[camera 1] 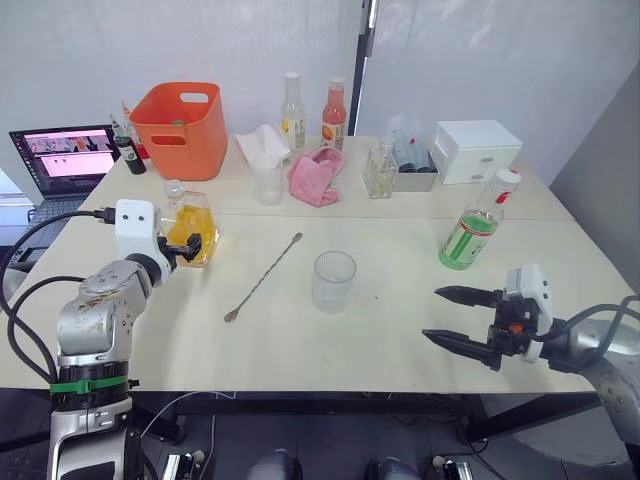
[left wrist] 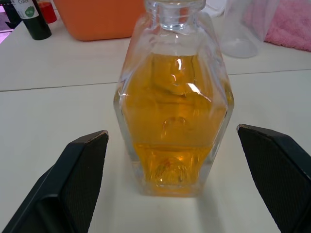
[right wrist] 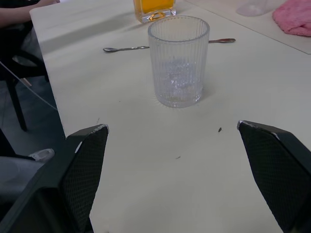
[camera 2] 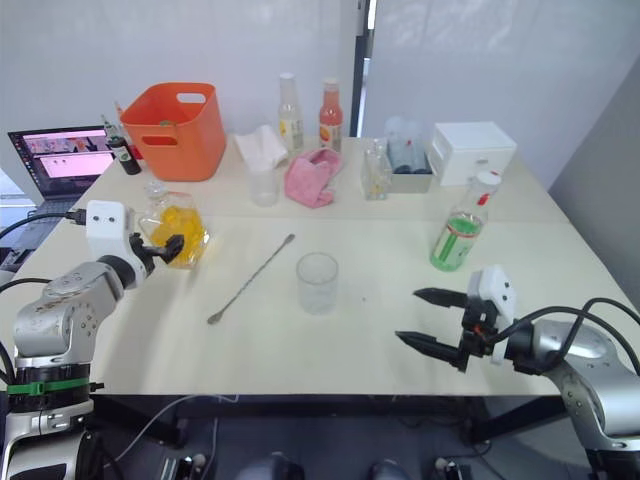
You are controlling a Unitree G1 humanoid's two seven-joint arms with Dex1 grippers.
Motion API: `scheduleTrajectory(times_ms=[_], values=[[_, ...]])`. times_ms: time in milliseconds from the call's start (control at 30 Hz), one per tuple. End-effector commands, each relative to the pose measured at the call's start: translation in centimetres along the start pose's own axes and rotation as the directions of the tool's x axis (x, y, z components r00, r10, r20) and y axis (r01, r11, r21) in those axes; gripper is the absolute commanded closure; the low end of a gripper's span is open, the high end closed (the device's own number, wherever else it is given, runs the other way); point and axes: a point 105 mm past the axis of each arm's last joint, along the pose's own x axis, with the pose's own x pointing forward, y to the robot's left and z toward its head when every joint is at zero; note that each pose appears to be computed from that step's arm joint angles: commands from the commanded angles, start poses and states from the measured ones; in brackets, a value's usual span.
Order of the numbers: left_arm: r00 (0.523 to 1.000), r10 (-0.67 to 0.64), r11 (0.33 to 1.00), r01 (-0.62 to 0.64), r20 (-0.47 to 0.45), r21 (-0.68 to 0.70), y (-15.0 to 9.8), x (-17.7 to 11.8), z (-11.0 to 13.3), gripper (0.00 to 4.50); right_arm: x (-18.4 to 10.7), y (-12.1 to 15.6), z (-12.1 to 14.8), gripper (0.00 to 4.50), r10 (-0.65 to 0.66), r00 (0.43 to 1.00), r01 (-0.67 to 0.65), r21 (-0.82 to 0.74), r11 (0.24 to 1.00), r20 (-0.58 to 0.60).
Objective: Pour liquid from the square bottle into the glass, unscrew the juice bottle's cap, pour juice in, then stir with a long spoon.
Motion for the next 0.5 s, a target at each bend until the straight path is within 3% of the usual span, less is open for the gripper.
scheduleTrajectory(times_ms=[33, 267, 433, 500], values=[[0.997, 0.007, 1.000, -0.010, 0.076, 0.029, 0.6, 0.6, 2.0, 0.02, -0.4, 0.0, 1.2, 0.00, -0.016, 0.999, 0.017, -0.040, 0.999, 0.029], [0.995, -0.025, 0.999, 0.022, 0.094, 0.039, 0.0, 2.9, 2.5, 0.02, -0.4, -0.2, 1.2, 0.00, -0.039, 0.999, 0.040, -0.036, 0.999, 0.026], [0.994, -0.050, 0.998, 0.046, 0.095, 0.044, -0.5, 3.3, 2.5, 1.50, -0.6, -0.2, 1.6, 0.00, -0.043, 0.999, 0.044, -0.040, 0.998, 0.026], [0.994, -0.044, 0.998, 0.040, 0.095, 0.041, -0.4, 3.4, 2.5, 1.72, -0.7, -0.3, 1.6, 0.00, -0.051, 0.998, 0.052, -0.042, 0.998, 0.027]])
